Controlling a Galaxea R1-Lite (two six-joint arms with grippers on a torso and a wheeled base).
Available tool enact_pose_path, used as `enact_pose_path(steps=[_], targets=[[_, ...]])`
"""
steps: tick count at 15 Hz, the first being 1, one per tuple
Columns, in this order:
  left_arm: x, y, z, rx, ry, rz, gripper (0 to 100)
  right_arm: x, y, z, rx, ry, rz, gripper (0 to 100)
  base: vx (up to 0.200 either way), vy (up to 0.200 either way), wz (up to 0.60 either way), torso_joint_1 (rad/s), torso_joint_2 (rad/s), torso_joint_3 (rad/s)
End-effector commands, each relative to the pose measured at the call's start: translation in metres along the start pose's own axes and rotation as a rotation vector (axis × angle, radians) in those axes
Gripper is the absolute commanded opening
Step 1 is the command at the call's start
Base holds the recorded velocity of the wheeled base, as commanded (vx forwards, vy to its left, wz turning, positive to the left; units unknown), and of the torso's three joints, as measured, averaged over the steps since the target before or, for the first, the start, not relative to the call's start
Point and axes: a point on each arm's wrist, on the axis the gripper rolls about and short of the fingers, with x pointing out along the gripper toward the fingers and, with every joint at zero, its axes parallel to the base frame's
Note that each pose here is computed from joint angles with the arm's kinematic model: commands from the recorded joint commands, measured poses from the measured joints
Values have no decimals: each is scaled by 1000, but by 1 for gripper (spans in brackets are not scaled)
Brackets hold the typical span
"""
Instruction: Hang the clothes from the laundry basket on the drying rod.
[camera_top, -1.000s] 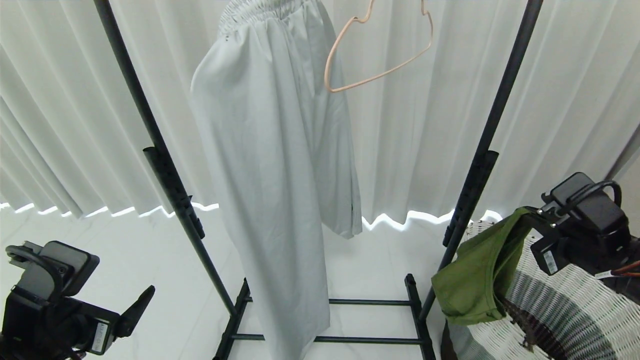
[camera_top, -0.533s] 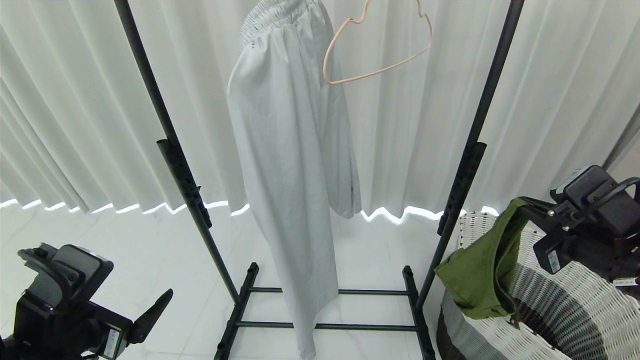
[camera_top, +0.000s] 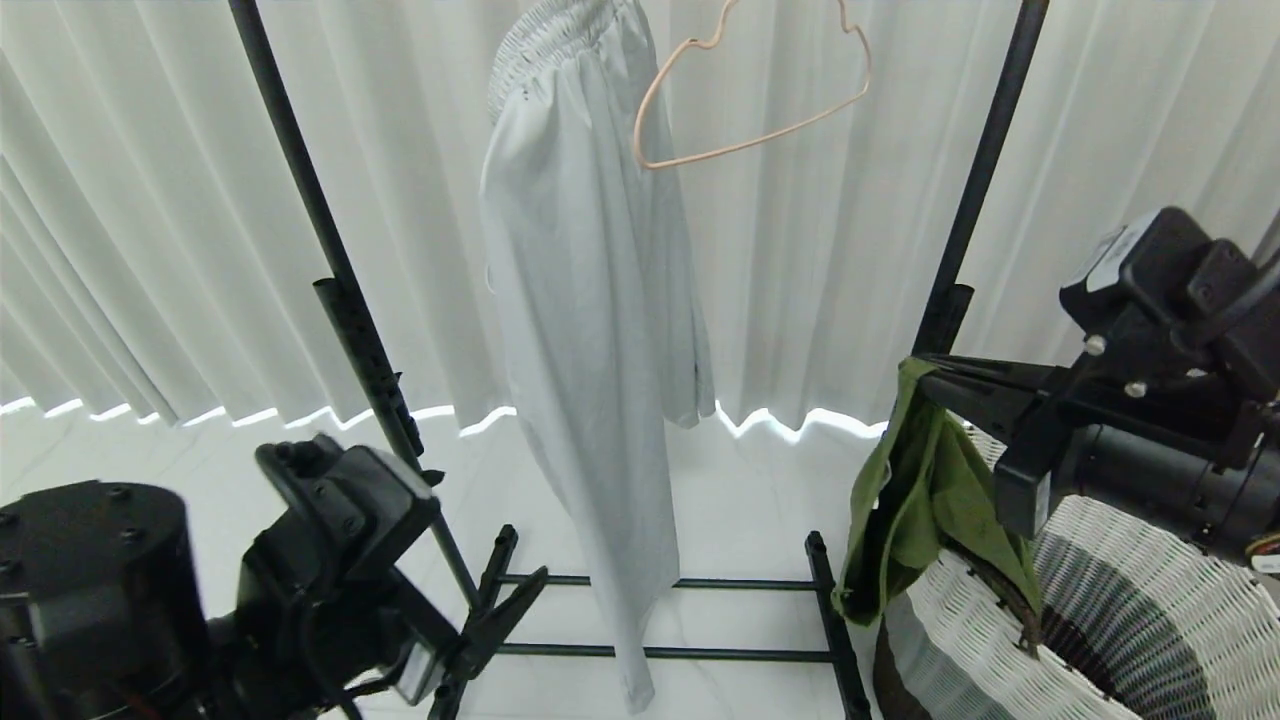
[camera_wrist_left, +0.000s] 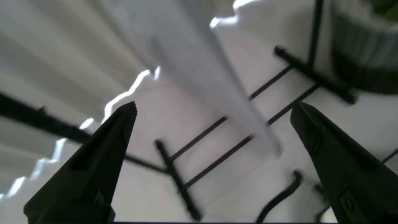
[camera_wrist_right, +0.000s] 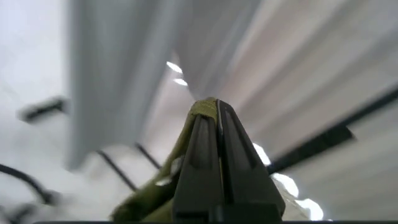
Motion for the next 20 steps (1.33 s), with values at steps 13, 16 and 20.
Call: enact_pose_path(steps=[13,16,20], targets=[[79,-120,74,-246,-77,-171,100,-12,35,27,97,-42,197,0,0,0,0,0,0,0],[78,-122,76,-270,-88,-223,100,-11,35,27,96,-41,199,0,0,0,0,0,0,0],[106,-115,69,-367,-63,-177,100,-14,39,30,95,-53,219,0,0,0,0,0,0,0]])
